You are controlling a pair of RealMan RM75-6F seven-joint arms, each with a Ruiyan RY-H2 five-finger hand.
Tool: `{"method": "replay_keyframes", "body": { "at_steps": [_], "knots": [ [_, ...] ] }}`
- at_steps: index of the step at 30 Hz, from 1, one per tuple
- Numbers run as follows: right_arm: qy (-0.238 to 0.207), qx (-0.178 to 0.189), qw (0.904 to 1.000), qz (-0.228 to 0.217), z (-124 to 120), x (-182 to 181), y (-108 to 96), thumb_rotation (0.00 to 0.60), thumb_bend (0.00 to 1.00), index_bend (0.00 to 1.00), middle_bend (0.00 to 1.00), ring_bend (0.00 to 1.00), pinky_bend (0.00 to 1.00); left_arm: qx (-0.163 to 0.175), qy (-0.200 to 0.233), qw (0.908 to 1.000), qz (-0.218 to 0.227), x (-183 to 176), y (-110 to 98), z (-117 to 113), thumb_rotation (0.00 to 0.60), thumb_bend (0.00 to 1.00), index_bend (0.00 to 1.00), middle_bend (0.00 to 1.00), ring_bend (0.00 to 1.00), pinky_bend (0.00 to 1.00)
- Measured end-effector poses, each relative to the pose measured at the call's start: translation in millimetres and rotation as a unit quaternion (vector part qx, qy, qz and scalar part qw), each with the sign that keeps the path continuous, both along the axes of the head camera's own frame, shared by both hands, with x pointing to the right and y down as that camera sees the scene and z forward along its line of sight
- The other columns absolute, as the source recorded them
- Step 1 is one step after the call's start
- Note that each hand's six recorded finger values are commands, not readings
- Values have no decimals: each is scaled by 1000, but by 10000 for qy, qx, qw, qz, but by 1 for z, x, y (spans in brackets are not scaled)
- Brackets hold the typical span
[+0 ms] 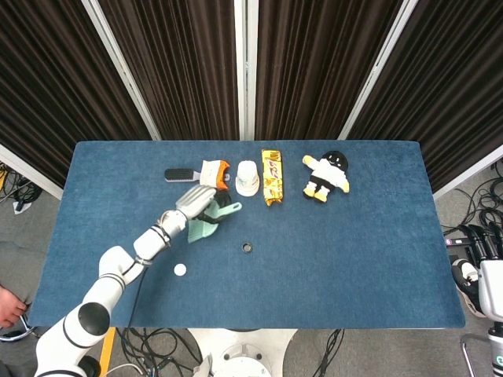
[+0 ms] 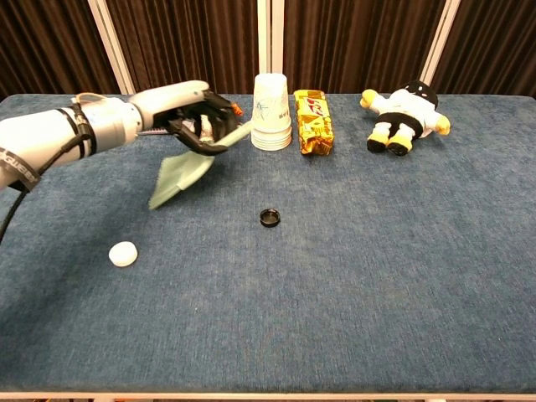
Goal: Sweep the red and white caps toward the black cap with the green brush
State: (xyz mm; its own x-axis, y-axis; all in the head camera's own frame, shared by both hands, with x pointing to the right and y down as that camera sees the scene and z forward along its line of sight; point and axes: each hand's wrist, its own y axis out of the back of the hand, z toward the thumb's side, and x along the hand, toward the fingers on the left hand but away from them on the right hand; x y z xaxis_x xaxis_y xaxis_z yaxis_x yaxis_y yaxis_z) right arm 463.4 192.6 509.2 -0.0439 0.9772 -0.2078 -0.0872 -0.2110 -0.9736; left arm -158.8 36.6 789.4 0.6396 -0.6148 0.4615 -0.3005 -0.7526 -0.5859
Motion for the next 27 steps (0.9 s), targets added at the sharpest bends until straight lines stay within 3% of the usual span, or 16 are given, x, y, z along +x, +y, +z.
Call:
{"method": "replay_keyframes", "body": {
  "at_steps": [6,13,20,27],
  "knots": [
    [-29,25,10000,-16,-1,0,1,600,175,183,194,79,146,-208,730,9965,354,34,24,-11,600,403,491,553,467,593],
    [-80,76,9999,0,-3,5,4,600,174,183,194,79,146,-486,1443,9853,772,64,48,-29,600,404,491,555,467,593],
    [-121,126,9998,12,-5,10,6,600,176,183,194,79,146,-396,1512,9853,695,63,31,-42,600,404,491,555,467,592],
    [-119,116,9999,22,-4,12,6,600,175,183,193,79,146,-751,1321,9882,187,59,26,-25,600,404,491,556,467,592]
  ]
}}
